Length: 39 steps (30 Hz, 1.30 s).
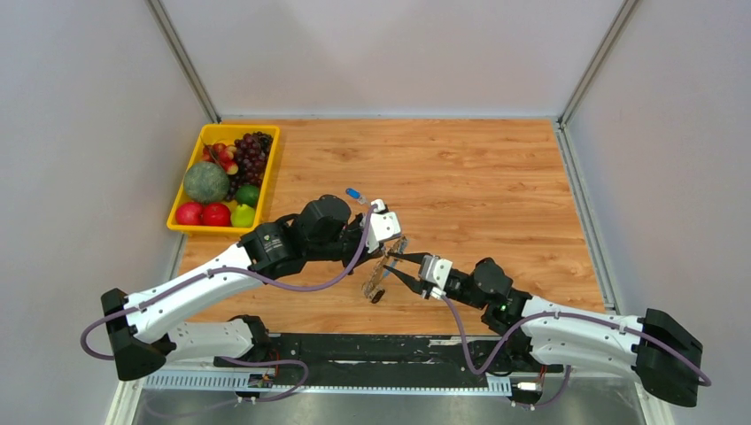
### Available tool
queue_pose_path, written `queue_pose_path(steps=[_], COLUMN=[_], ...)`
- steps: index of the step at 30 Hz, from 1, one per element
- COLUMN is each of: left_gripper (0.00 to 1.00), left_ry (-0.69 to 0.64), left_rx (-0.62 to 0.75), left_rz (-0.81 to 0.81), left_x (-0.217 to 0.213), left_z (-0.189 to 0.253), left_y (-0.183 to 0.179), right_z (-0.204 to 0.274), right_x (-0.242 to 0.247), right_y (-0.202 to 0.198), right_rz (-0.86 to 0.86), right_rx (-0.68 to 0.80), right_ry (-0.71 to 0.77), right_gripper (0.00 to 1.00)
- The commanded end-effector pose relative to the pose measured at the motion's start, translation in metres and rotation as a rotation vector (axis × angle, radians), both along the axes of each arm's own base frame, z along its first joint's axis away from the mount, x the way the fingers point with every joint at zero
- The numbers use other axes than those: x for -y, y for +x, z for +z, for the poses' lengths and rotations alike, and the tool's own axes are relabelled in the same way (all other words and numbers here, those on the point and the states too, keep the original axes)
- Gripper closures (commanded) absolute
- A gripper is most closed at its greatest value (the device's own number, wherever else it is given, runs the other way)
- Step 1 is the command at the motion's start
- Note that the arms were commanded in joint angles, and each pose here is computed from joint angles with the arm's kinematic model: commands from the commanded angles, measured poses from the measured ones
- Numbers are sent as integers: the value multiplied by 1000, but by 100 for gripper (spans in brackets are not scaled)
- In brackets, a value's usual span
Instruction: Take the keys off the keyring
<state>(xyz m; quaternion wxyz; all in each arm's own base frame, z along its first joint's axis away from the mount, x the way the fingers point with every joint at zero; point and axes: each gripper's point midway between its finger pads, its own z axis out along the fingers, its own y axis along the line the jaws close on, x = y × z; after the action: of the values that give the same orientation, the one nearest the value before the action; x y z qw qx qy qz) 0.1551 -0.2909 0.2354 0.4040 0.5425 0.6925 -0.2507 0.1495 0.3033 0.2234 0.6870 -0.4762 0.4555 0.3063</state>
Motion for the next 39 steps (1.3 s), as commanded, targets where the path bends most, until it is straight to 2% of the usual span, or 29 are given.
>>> queue_pose_path(steps=[1,8,10,13,14,22,39], left_gripper=[94,94,94,96,97,100,100], left_ry=[-105,-109,-107,-101,-101,-79,-16], left_rx=[50,29,26,33,37,70,28], left_rz=[-75,-121,-121,-102,-93,24,19], left_x=[9,13,14,12,12,5,8], left_z=[33,31,29,29,30,28,10], left_y=[-7,-14,-14,-11,-9,10,12], right_z=[27,34,34,34,33,37,46], right_x=[-1,6,6,9,10,20,31], right_y=[2,1,0,1,1,0,-7], right_rz=[1,-11,-8,-18,-20,-42,1], right_rx=[20,39,43,53,57,78,83], right_ry=[85,133,135,133,131,165,237], right_gripper=[65,69,78,98,100,100,100])
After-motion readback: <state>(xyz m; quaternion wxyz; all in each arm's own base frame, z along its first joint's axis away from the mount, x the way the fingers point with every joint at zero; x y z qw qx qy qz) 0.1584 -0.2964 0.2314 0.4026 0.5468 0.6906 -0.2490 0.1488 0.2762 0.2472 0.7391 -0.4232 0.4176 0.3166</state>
